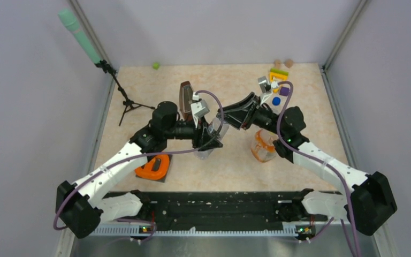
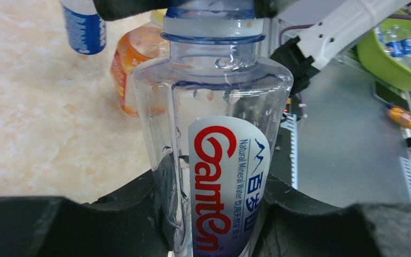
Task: Unscrew the bottle caps
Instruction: Unscrew the bottle cap from the plastic bottle.
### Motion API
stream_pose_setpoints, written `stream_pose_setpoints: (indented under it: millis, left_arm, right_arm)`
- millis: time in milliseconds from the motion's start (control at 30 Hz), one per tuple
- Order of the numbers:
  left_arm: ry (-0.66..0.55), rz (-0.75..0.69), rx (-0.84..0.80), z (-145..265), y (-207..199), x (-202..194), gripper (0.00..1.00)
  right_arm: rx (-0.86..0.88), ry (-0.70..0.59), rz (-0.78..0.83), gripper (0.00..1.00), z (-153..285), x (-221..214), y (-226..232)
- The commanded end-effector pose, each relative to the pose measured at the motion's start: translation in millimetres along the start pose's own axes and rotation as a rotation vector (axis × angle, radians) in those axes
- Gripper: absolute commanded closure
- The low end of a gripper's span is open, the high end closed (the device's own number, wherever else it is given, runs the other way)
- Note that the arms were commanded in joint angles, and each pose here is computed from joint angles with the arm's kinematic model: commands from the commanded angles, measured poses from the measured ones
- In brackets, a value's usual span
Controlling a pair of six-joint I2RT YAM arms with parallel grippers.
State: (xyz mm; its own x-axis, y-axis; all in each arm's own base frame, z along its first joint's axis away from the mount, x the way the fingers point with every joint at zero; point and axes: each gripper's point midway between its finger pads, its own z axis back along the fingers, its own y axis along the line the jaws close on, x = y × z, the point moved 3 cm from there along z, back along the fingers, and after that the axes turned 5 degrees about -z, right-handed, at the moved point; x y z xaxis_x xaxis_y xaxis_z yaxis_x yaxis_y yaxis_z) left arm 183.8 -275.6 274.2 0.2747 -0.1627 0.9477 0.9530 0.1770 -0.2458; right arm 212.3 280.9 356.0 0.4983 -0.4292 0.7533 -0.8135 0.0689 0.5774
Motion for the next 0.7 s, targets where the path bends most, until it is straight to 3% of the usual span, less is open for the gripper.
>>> stream_pose_setpoints:
  millis: [0, 367, 667]
  left_arm:
    - [-0.076, 0.011, -0.138, 3, -15, 22, 1.0]
    - [-0.065, 0.053, -0.331, 6, -30, 22, 1.0]
    - [-0.074, 0.048, -0.311, 6, -27, 23, 1.0]
  right_arm:
    - [0.163, -0.006, 0.128, 1.0, 6, 10, 37]
    - [0.213, 0.058, 0.215, 1.0, 10, 3, 45]
    - [0.156, 0.024, 0.197, 1.0, 10, 7, 37]
